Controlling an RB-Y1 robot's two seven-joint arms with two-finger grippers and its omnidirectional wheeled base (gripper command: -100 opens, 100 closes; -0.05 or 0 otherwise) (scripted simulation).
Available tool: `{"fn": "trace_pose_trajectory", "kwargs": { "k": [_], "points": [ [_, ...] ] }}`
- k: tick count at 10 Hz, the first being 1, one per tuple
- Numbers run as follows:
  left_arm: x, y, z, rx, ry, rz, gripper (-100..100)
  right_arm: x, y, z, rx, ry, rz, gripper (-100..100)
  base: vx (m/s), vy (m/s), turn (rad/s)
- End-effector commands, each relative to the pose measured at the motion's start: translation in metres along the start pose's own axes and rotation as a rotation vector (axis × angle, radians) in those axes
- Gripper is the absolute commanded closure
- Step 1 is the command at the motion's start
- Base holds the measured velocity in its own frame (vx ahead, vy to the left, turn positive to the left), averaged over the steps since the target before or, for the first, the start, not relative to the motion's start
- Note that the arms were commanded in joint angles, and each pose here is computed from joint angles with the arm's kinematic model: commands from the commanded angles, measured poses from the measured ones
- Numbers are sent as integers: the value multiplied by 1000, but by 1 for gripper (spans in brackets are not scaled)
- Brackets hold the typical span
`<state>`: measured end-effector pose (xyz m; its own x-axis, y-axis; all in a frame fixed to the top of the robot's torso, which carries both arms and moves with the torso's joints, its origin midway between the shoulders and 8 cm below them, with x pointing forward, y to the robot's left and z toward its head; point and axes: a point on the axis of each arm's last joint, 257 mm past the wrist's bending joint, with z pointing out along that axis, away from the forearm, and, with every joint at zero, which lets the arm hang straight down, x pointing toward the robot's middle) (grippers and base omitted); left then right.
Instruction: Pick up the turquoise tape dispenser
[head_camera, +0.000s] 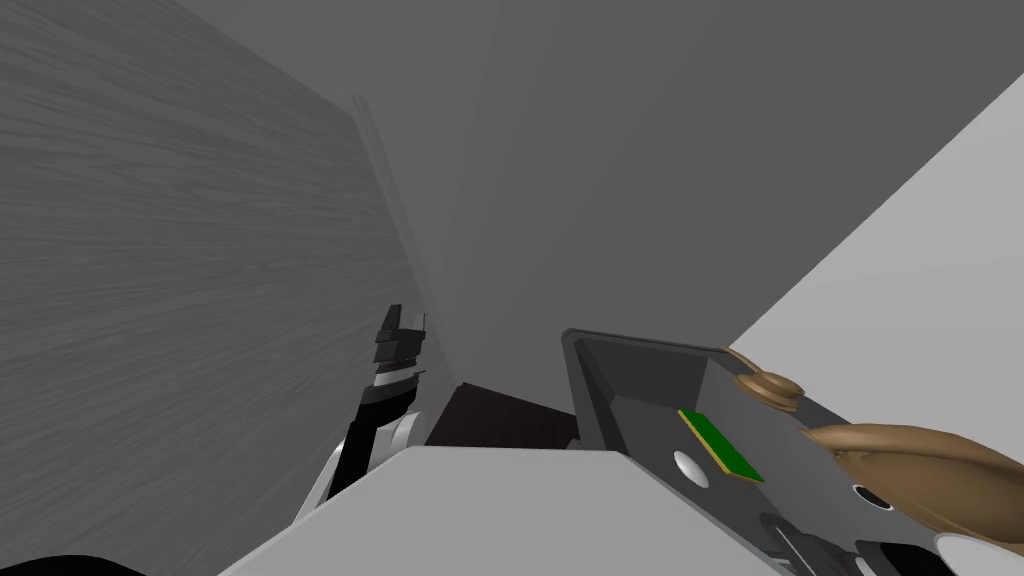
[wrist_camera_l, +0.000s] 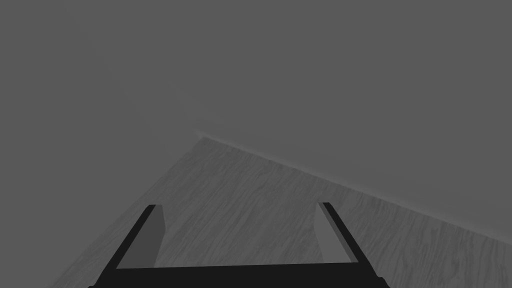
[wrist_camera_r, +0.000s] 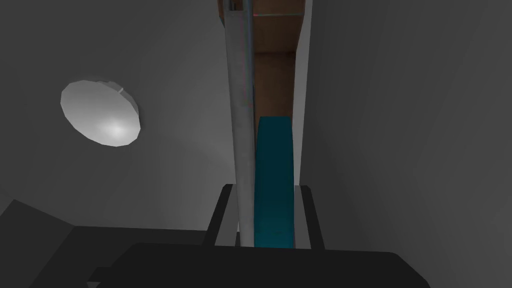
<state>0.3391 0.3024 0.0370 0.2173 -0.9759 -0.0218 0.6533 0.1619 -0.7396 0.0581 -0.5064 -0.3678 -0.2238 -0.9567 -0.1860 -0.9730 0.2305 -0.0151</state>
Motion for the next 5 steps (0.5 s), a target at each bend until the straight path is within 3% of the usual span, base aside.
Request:
{"fn": "trace_pose_trajectory", "kwargs": {
  "k": [1,4,5],
  "points": [
    [0,0,0,0,0,0,0,-5,-6,-7,-3,-1,-19,100,10,-10,-213],
    [0,0,0,0,0,0,0,-10,-17,-15,-7,-1,-43,100,15,-8,-127],
    [0,0,0,0,0,0,0,-10,-18,-15,-8,-1,-44,0,0,0,0]
  ]
}}
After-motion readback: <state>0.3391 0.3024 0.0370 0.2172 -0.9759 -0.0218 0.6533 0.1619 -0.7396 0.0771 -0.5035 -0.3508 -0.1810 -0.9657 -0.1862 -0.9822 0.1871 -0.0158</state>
